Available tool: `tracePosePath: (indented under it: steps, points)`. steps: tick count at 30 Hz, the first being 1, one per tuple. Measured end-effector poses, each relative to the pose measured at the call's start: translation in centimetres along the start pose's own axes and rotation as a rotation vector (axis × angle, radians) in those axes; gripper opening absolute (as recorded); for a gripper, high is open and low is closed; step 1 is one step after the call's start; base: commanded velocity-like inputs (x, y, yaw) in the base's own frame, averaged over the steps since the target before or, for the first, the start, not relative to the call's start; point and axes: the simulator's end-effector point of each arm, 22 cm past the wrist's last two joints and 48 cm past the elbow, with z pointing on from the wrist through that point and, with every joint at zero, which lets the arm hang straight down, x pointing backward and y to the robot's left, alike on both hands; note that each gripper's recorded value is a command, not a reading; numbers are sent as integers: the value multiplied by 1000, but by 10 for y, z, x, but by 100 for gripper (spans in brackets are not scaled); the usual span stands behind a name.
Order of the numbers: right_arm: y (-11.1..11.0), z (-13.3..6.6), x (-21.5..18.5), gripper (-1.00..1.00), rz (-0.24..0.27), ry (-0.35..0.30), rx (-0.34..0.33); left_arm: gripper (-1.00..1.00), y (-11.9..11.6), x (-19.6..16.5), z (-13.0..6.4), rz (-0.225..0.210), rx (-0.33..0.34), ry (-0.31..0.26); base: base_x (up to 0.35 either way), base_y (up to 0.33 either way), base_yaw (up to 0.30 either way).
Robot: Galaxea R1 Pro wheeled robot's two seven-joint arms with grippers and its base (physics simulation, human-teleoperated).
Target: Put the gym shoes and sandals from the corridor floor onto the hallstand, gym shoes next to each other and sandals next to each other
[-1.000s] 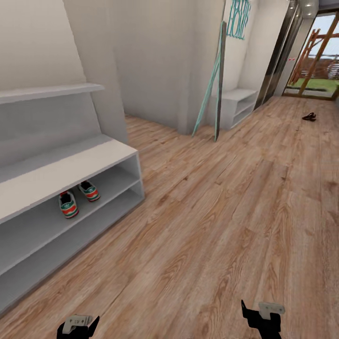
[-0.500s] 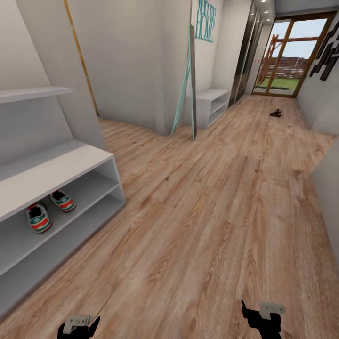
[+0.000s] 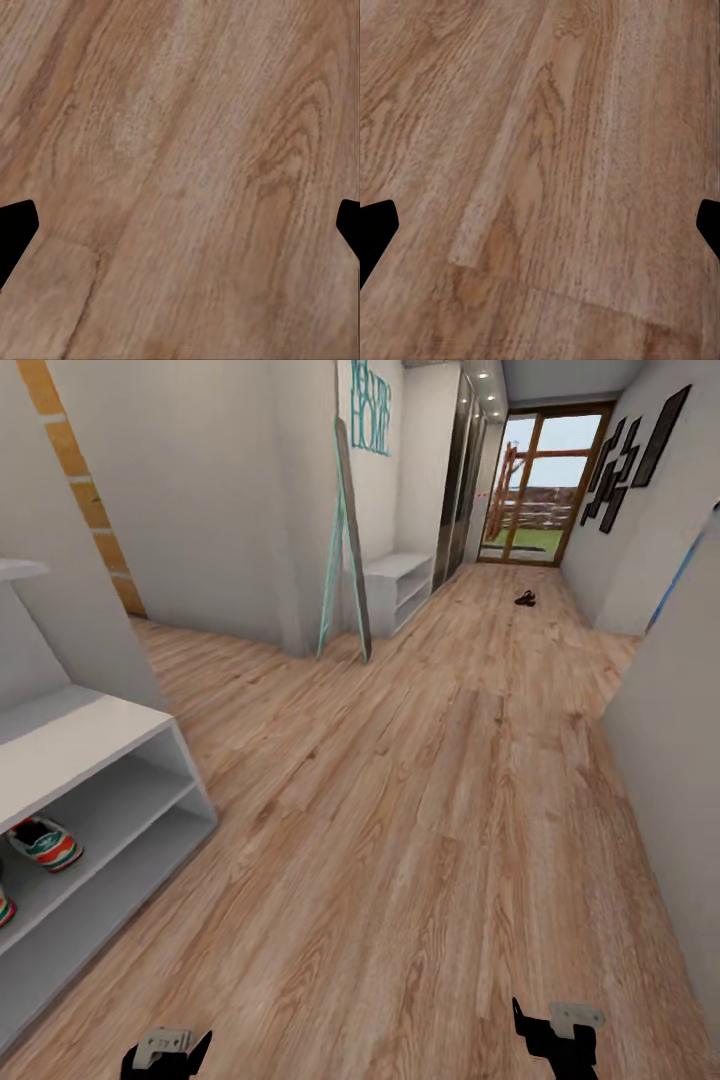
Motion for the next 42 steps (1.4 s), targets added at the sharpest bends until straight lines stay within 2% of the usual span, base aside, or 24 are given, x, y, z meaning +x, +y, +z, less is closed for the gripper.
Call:
tracePosePath:
  steps: [18, 35, 42]
  points:
    - [1, -1, -7, 100, 4, -14, -2, 100, -1, -7, 0, 1, 2, -14, 338, 0, -284]
    - [2, -1, -14, 100, 8, -28, -2, 100, -1, -14, -1, 2, 0, -29, 339, -64, -278]
    - [3, -1, -16, 100, 9, -31, -4, 100, -1, -16, -1, 2, 0, -34, 339, -3, -150]
